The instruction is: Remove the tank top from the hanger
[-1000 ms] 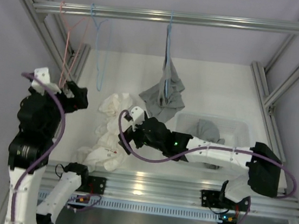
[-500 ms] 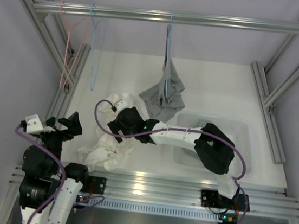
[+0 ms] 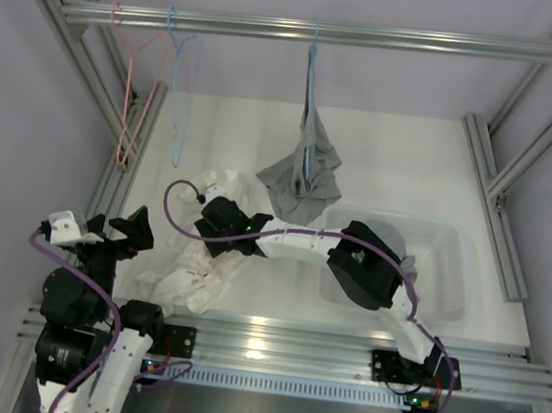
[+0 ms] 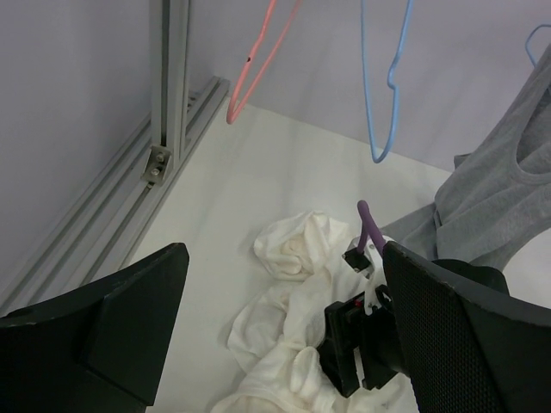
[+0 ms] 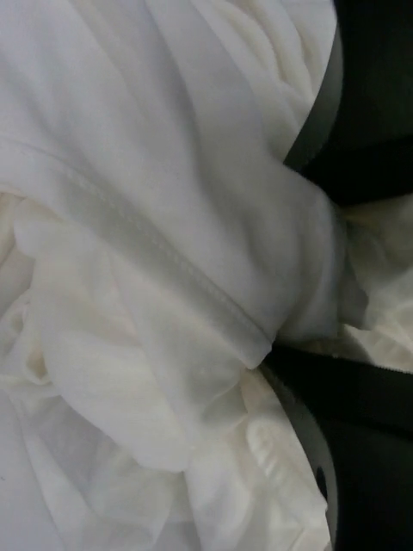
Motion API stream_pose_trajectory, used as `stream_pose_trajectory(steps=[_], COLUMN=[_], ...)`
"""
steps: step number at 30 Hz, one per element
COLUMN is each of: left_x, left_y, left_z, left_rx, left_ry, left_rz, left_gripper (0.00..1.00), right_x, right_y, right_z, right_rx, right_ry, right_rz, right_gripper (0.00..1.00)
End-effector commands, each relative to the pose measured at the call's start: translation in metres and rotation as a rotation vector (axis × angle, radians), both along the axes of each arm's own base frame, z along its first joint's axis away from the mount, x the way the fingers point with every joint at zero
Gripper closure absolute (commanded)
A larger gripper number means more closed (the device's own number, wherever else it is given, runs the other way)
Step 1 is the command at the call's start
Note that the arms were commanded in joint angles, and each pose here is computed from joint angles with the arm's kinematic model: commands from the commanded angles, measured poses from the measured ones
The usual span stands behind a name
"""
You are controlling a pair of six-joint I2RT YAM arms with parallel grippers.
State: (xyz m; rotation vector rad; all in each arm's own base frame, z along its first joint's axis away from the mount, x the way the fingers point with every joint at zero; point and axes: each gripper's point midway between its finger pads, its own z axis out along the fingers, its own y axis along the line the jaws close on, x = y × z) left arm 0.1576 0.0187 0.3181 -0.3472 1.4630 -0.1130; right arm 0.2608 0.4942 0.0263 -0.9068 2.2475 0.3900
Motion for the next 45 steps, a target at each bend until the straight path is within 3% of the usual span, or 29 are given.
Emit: stream_pose_trajectory(steps=[1,2,4,6,12,13,19,36,45], left_x=[0.004,0.004,0.004,0.003,0.007,0.011,0.025,0.013,0.011], left_y=[-0.005,-0.005,-0.005,-0.005,-0.008,-0.009,-0.013,-0.004,-0.003], left_z=[0.014,0.014,0.014,0.014,0.011,0.007,-0.006,-0.004,-0.005], left_rx=[0.012,0.014,0.014,0.014,0.000,-0.009,-0.005,-0.016,-0.018], left_ry=[-0.051,-0.052,-0.051,-0.052,-0.037,-0.019,0.068,0.022,0.020], left_rz=[-0.027,-0.027,-0.028,-0.028,-0.041,-0.043,-0.057,-0.014,-0.005], left_gripper=[0.01,0.01,0.01,0.01,0.01,0.01,0.01,0.01,0.01], right_x=[-0.041,-0.042,-0.045,-0.053,-0.074,-0.077,-0.084,-0.116,-0.097], right_y=[-0.051,-0.053,-0.055,-0.057,-0.038,-0.040,-0.076,-0.200,-0.276], right_z=[-0.077,-0.069,-0.055,-0.045,0.086,0.124,0.218,0.402,0.461], right_rx=[-0.247,-0.243,-0.235,-0.207,0.120,0.190,0.366,0.628,0.577], right_ry=[0.116,0.100,0.062,0.046,-0.100,-0.145,-0.262,-0.485,-0.657], right_rz=[-0.003,-0.011,-0.020,-0.005,0.087,0.102,0.094,0.110,-0.078], right_gripper=[0.45,0.69,0.99,1.00,1.00,1.00,1.00,1.00,1.00])
